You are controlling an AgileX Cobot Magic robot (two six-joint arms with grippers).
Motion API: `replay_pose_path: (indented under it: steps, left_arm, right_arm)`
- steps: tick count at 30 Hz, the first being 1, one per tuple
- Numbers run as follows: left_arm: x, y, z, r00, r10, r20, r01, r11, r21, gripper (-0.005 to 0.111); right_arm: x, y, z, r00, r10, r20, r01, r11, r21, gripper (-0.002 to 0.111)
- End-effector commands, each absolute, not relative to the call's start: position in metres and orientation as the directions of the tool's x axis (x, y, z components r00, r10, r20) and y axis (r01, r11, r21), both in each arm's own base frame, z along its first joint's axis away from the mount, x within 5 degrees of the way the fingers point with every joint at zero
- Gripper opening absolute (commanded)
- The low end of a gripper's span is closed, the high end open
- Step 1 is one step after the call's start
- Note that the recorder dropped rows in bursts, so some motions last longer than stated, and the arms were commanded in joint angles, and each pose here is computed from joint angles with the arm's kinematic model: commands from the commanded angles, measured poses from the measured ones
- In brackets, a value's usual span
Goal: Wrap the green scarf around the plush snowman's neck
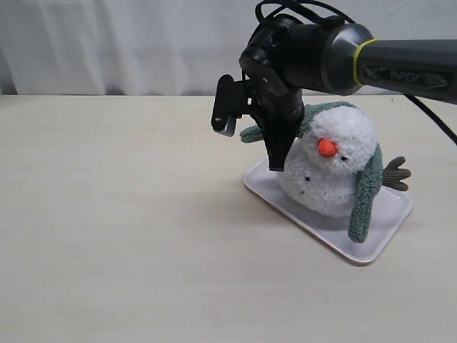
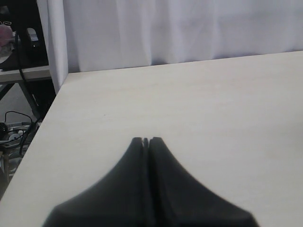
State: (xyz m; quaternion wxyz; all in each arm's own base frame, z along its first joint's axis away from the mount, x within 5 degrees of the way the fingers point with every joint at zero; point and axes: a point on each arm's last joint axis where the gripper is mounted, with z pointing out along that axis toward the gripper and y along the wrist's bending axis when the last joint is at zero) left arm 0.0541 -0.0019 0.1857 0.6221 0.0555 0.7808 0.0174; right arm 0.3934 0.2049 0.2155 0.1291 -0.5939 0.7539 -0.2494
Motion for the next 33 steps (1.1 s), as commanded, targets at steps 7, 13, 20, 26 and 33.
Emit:
replay_pose_path:
  steps: [7,13,20,26,33]
  left_arm:
    - [0.054,-0.002,0.185,-0.214,0.108,-0.971,0.069,0.993,0.096,0.000]
    - [0.054,-0.002,0.185,-0.214,0.108,-0.971,0.069,0.993,0.096,0.000]
    - [0.054,-0.002,0.185,-0.214,0.108,-0.971,0.069,0.993,0.096,0.000]
    - [0.054,-0.002,0.185,-0.214,0.108,-0.971,0.069,0.993,0.096,0.000]
    - [0.054,-0.002,0.185,-0.214,0.108,-0.971,0.069,0.993,0.096,0.000]
  right_arm:
    - [0.385,0.184,0.195,-0.266,-0.952,0.150,-0.875,0.172,-0.453,0.004]
    - [0.382,0.188,0.181,-0.230,-0.969,0.093,-0.884,0.167,-0.437,0.004]
    - [0.374,0.191,0.167,-0.166,-0.984,0.063,-0.916,0.130,-0.380,0.004]
    - [0.374,0.191,0.166,-0.169,-0.983,0.067,-0.916,0.132,-0.378,0.004]
    - [0.373,0.190,0.169,-0.192,-0.980,0.059,-0.911,0.156,-0.381,0.004]
